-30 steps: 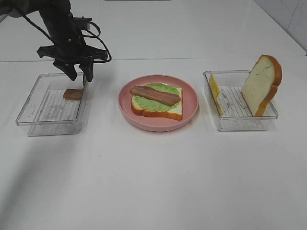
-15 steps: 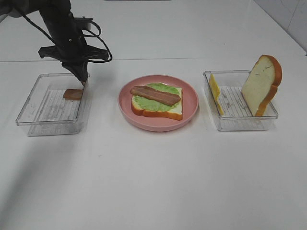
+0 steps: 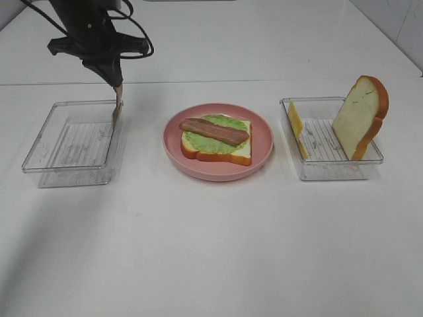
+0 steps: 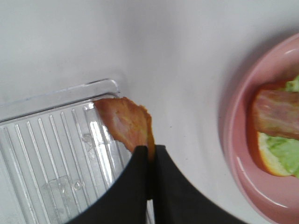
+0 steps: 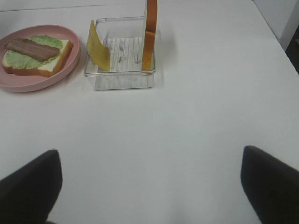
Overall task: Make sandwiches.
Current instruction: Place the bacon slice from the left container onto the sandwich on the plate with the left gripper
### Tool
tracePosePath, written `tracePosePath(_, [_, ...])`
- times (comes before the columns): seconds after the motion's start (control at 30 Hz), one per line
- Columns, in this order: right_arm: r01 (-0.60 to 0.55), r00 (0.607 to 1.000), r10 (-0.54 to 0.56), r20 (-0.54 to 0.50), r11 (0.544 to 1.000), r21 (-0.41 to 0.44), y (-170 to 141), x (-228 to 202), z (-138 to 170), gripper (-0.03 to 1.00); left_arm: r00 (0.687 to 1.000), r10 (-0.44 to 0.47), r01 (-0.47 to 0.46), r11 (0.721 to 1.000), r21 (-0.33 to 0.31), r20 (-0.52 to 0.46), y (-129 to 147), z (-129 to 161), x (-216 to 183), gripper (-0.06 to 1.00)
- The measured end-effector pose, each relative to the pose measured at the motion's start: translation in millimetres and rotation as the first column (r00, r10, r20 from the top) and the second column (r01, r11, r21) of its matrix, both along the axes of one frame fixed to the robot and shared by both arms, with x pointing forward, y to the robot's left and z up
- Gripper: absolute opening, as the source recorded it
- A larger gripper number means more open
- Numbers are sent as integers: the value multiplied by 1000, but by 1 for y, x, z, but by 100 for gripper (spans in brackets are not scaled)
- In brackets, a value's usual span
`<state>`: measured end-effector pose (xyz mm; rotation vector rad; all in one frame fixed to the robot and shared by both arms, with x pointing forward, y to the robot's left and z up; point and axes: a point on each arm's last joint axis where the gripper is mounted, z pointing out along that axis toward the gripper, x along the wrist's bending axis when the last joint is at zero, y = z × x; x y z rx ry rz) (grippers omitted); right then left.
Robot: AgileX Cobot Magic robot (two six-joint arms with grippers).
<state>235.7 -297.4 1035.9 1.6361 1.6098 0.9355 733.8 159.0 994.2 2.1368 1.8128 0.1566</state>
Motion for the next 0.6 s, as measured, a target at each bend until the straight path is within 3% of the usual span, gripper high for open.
tracePosePath(0.07, [0, 1000, 0, 0, 1000, 0, 0, 0, 0, 97, 998, -18, 20, 999, -37, 56, -9, 30, -8, 1])
tracePosePath(0.17, [0, 1000, 0, 0, 1000, 0, 0, 0, 0, 97, 997, -25, 28, 999, -46, 70, -13, 38, -10, 1])
tracePosePath(0.23, [0, 1000, 0, 0, 1000, 0, 0, 0, 0, 97, 990, -63, 75, 993, -92, 123, -33, 63, -21, 1])
tracePosePath(0.33, [0, 1000, 0, 0, 1000, 0, 0, 0, 0, 97, 988, -74, 88, 991, -103, 136, -39, 68, -23, 1])
tracePosePath(0.4, [0, 1000, 0, 0, 1000, 0, 0, 0, 0, 97, 977, -137, 162, 976, -149, 163, -72, 81, -38, 1])
tracePosePath(0.47, [0, 1000, 0, 0, 1000, 0, 0, 0, 0, 97, 975, -152, 177, 972, -156, 162, -80, 82, -42, 1])
tracePosePath(0.6, [0, 1000, 0, 0, 1000, 0, 0, 0, 0, 97, 957, -216, 253, 948, -195, 195, -121, 79, -57, 1])
